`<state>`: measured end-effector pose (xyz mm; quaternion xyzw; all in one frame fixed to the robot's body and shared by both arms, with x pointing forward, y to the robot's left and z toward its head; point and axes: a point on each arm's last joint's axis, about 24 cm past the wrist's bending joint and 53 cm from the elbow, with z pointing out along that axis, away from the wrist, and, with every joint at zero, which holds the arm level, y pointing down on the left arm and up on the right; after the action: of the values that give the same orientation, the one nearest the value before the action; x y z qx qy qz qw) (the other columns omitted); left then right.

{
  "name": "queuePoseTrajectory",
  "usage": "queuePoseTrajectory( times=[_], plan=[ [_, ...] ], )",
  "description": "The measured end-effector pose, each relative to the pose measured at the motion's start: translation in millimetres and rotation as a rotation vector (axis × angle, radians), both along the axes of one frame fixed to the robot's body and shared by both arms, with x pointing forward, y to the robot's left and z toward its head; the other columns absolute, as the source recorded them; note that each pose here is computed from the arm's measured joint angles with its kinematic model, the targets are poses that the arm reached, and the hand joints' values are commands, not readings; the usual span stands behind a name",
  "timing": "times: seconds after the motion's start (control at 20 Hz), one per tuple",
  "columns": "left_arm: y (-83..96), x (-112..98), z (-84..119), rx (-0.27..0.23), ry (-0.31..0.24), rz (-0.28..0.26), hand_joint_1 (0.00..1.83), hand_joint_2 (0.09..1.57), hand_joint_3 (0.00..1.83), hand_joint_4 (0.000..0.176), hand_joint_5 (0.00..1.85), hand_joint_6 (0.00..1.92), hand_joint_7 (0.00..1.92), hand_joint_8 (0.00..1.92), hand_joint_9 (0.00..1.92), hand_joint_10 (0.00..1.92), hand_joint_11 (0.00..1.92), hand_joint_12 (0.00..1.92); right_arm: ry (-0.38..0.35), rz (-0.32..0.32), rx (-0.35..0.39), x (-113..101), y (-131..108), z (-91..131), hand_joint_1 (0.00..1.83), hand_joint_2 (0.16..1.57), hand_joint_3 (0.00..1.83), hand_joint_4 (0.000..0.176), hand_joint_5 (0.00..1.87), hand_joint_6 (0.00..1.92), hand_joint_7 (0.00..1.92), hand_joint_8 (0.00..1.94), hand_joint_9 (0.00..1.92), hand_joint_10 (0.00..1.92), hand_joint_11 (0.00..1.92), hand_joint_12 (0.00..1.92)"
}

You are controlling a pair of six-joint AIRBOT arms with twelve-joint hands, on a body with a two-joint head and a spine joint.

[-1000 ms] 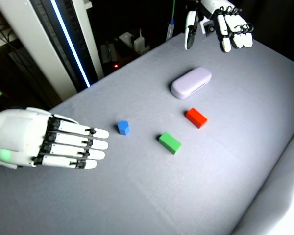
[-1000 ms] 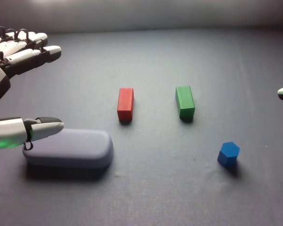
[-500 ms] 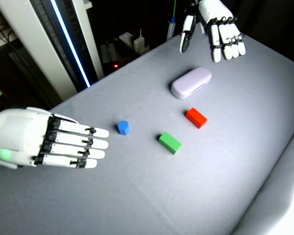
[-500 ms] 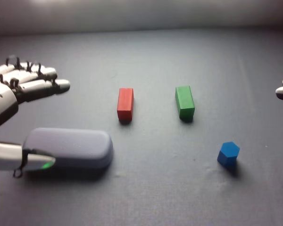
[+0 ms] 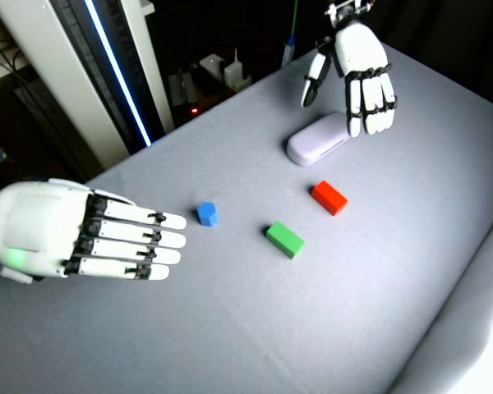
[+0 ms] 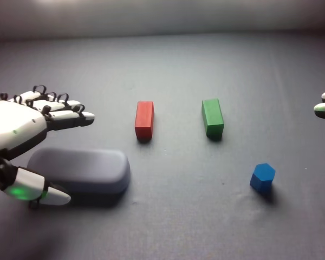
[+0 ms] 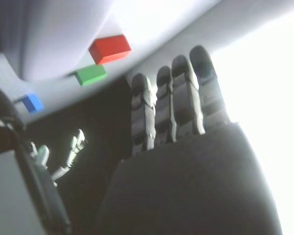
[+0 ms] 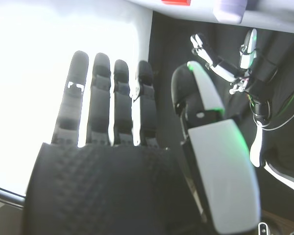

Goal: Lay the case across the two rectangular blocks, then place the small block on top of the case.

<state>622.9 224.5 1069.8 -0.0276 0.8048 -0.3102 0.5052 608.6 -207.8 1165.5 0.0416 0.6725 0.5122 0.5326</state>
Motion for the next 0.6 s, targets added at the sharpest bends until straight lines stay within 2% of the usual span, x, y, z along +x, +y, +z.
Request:
queuePoseTrajectory(
  times=[0.15,0.2,0.25,0.3,0.35,0.45,0.5,0.55,0.6],
  plan=[
    [0.9,1,-14,0.027,0.034,0.001,0.86,0.79,0.0,0.079,0.33,0.0,0.23,0.0,0.27,0.01,0.0,0.56,0.001,-0.001,-0.004,1,-1,-1,0.86,1.33,0.0,0.0,0.48,0.0,0.37,0.0,0.38,0.0,0.08,0.85],
    [0.4,1,-18,0.034,0.047,0.001,0.88,0.79,0.0,0.078,0.33,0.0,0.24,0.0,0.29,0.01,0.0,0.6,0.003,-0.001,-0.006,1,-1,-1,0.87,1.33,0.0,0.0,0.48,0.0,0.37,0.0,0.38,0.0,0.08,0.85],
    [-0.5,3,-22,0.034,0.053,0.003,0.92,0.78,0.0,0.085,0.34,0.0,0.23,0.0,0.28,0.0,0.0,0.56,0.003,-0.002,-0.007,1,-1,-1,0.84,1.34,0.0,0.0,0.48,0.0,0.37,0.0,0.38,0.0,0.09,0.85],
    [-2.6,5,-24,0.034,0.056,0.001,0.94,0.8,0.0,0.077,0.36,0.0,0.26,0.0,0.31,0.0,0.0,0.73,0.003,0.0,-0.007,1,-1,-1,0.84,1.34,0.0,0.0,0.48,0.0,0.36,0.0,0.38,0.0,0.08,0.84],
    [-4.5,5,-27,0.037,0.061,-0.002,0.95,0.81,0.0,0.056,0.4,0.0,0.29,0.0,0.33,0.0,0.0,0.86,0.003,0.002,-0.009,1,0,-2,0.83,1.35,0.0,0.0,0.47,0.0,0.36,0.0,0.37,0.0,0.08,0.84],
    [-8.9,5,-35,0.041,0.08,-0.008,0.95,0.9,0.0,0.0,0.58,0.0,0.51,0.01,0.51,0.03,0.06,1.12,0.004,0.001,-0.009,1,-1,-2,0.82,1.35,0.0,0.0,0.48,0.0,0.37,0.0,0.37,0.0,0.08,0.83],
    [-11.5,4,-38,0.044,0.086,-0.013,1.02,0.9,0.0,0.0,0.7,0.01,0.67,0.02,0.66,0.07,0.15,1.25,0.003,0.001,-0.01,1,-1,-2,0.82,1.35,0.0,0.0,0.48,0.0,0.36,0.0,0.37,0.0,0.08,0.83],
    [-12.4,3,-38,0.045,0.085,-0.016,1.15,0.91,0.0,0.0,0.95,0.04,0.96,0.07,0.84,0.33,0.36,1.33,0.003,0.001,-0.009,1,-1,-2,0.82,1.35,0.0,0.0,0.47,0.0,0.37,0.0,0.37,0.0,0.08,0.83],
    [-12.7,4,-37,0.043,0.081,-0.015,1.26,1.01,0.01,0.0,1.27,0.11,1.08,0.8,0.95,0.81,0.62,1.44,0.002,0.002,-0.009,1,-1,-2,0.82,1.35,0.0,0.0,0.47,0.0,0.37,0.0,0.37,0.0,0.08,0.83]
  ],
)
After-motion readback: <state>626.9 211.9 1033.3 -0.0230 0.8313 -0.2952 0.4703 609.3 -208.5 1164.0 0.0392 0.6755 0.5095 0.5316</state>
